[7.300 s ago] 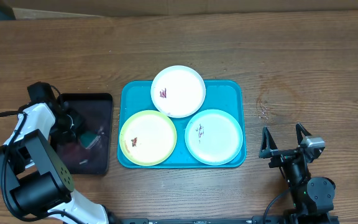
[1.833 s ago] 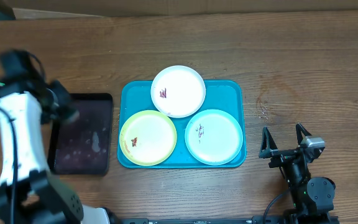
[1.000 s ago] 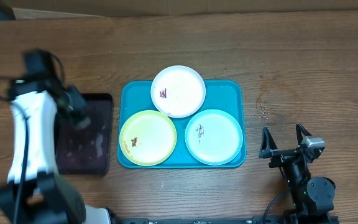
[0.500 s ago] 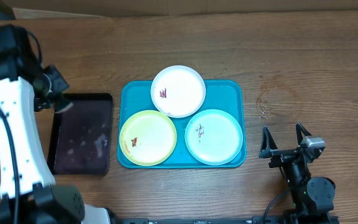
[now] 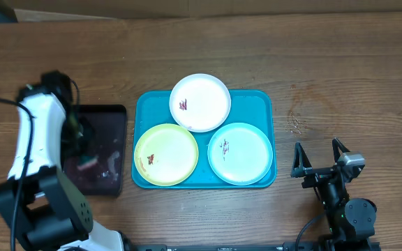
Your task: Clean dirty plates on tray and stack at the side
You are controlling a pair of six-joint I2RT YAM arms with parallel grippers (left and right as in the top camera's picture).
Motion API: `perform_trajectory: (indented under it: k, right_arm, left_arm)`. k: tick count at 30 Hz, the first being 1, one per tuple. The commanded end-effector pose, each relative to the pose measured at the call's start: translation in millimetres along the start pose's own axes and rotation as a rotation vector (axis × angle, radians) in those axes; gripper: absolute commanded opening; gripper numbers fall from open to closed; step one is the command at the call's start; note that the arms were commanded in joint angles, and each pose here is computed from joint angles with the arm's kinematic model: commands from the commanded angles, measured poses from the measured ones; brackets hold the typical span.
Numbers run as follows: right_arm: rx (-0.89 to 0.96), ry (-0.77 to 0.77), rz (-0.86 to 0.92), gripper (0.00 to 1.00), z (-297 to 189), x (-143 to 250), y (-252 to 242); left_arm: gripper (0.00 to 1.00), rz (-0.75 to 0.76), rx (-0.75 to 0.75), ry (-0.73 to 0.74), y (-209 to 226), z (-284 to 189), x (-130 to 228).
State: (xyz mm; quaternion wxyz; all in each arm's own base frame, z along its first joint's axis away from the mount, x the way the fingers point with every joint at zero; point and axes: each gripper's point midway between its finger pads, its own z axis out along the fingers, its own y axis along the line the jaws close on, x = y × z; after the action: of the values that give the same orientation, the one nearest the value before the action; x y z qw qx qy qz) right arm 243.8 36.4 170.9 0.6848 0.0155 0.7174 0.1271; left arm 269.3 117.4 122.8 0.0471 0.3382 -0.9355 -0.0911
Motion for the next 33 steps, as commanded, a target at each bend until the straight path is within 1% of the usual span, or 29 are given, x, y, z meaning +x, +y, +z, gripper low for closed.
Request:
perform_trajectory:
  k: [1,3,6,8,11,13,16,17,19,22,26,30,33]
  right_arm:
    - [0.011,-0.005,-0.004,1.00,0.1,1.3,-2.7]
    - [0.011,-0.005,-0.004,1.00,0.1,1.3,-2.7]
    - [0.010,-0.005,-0.004,1.00,0.1,1.3,-2.7]
    - [0.010,-0.005,-0.004,1.00,0.1,1.3,-2.7]
    - [0.010,-0.005,-0.004,1.00,0.1,1.3,-2.7]
    - [0.010,-0.005,-0.004,1.00,0.1,1.3,-2.7]
    - [0.011,-0.005,-0.004,1.00,0.1,1.4,-2.7]
    - [0.010,-0.005,-0.004,1.00,0.1,1.3,-2.7]
    - [0.011,-0.005,-0.004,1.00,0.1,1.3,-2.7]
    - [0.010,-0.005,-0.004,1.00,0.1,1.3,-2.7]
    - [0.010,-0.005,-0.004,1.00,0.1,1.3,-2.7]
    - [0.010,-0.005,-0.004,1.00,0.1,1.3,-2.7]
    - [0.010,-0.005,-0.004,1.00,0.1,1.3,-2.7]
  left_arm:
    - [0.04,-0.066,0.155,-0.265,1.9,-115.7,-28.0]
    - [0.04,-0.049,0.257,-0.329,0.4,-164.7,-20.4]
    - [0.04,0.035,0.436,-0.409,-14.7,-218.6,-2.1]
    - [0.04,0.081,0.498,-0.435,-24.5,-234.7,10.4]
    - [0.04,0.137,0.502,-0.409,-38.2,-230.5,24.1]
    - [0.04,0.193,0.515,-0.336,-56.6,-217.3,37.3]
    - [0.04,0.306,0.565,-0.165,-95.3,-187.7,69.2]
    - [0.04,0.344,0.561,-0.112,-107.3,-173.6,80.1]
    - [0.04,0.408,0.528,-0.056,-126.3,-146.0,94.1]
    - [0.04,0.491,0.490,-0.009,-155.9,-98.7,112.9]
    - [0.04,0.509,0.470,0.022,-179.6,-43.3,129.5]
    - [0.04,0.503,0.481,0.012,-189.6,-5.2,130.8]
    - [0.04,0.501,0.496,-0.006,-194.3,13.7,129.8]
